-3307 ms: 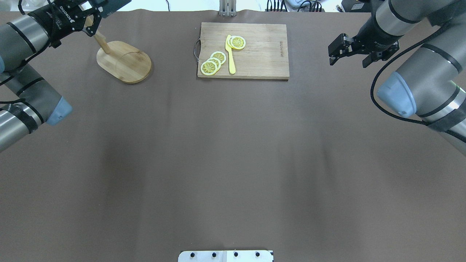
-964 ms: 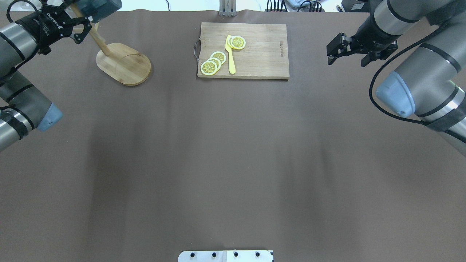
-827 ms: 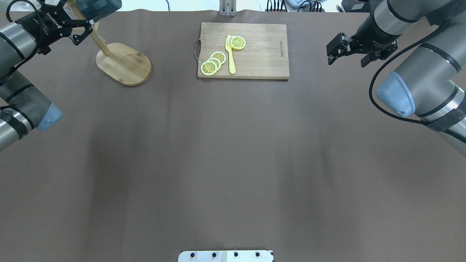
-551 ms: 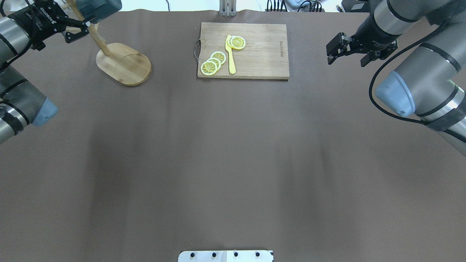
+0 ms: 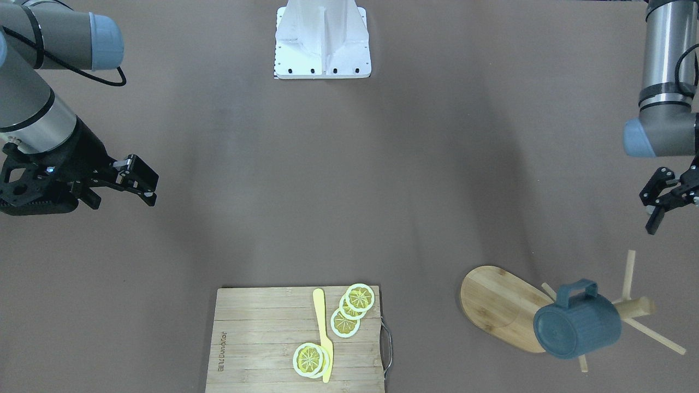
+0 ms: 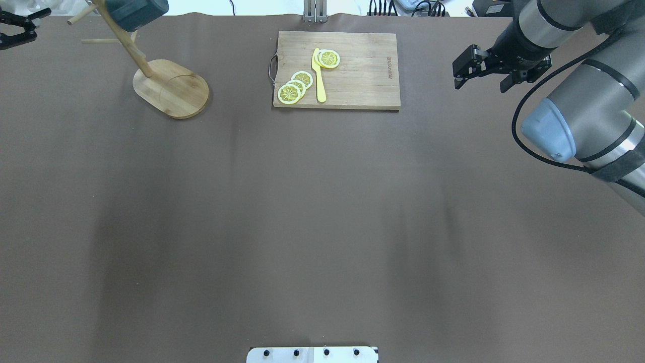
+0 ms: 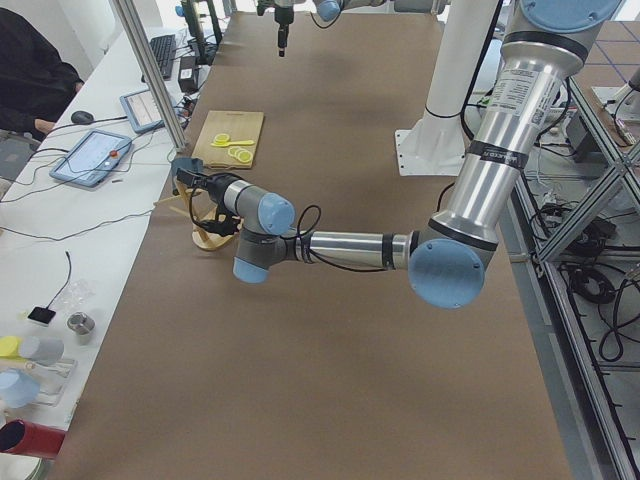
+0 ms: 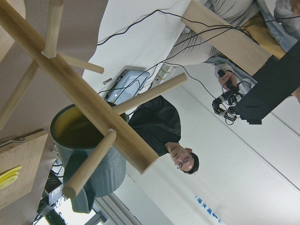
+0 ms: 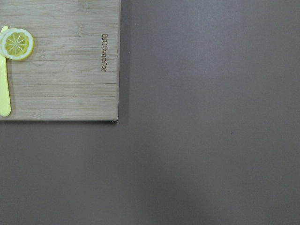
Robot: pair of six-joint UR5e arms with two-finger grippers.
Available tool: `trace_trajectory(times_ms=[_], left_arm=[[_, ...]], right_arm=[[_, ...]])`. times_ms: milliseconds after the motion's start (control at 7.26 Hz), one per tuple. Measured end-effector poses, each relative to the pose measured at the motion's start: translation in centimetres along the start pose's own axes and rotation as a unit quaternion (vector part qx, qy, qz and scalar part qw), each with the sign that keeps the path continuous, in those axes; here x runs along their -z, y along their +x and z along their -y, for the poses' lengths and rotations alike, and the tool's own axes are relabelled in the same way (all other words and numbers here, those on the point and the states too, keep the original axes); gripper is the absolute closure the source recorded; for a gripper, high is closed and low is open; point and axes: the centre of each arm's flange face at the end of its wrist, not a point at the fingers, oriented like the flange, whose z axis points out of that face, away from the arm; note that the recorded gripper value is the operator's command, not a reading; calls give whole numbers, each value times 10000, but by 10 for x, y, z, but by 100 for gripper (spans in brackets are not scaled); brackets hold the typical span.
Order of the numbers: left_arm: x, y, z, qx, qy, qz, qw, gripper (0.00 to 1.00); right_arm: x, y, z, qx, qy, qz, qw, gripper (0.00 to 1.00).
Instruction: Hang cup on storage rack
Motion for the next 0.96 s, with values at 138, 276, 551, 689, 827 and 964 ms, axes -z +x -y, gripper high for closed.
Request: trace_trajectory(times_ms=[138,276,551,689,827,964], left_arm=[[36,9,-4,-147,-22,2,9999,2],[75,18,-8,-666,16,-66,9978,2],[131,23,0,-2909,446,-28,9557,2],[144,32,8,-4057,827,109,9102,2],[151,48,17,-4962,1224,295,8590,2],[156,65,24,-5751,1571,542,8010,2]], right_arm=[[-1,3,0,-14,-7,-12,10000,0],[-1,6,-1,-38,-19,-23,10000,0],[-1,24,-2,-137,-26,-65,9999,0],[-1,40,-2,-220,-17,-124,9997,0],[1,63,2,-340,21,-203,9992,0],[7,92,7,-518,96,-312,9981,0]])
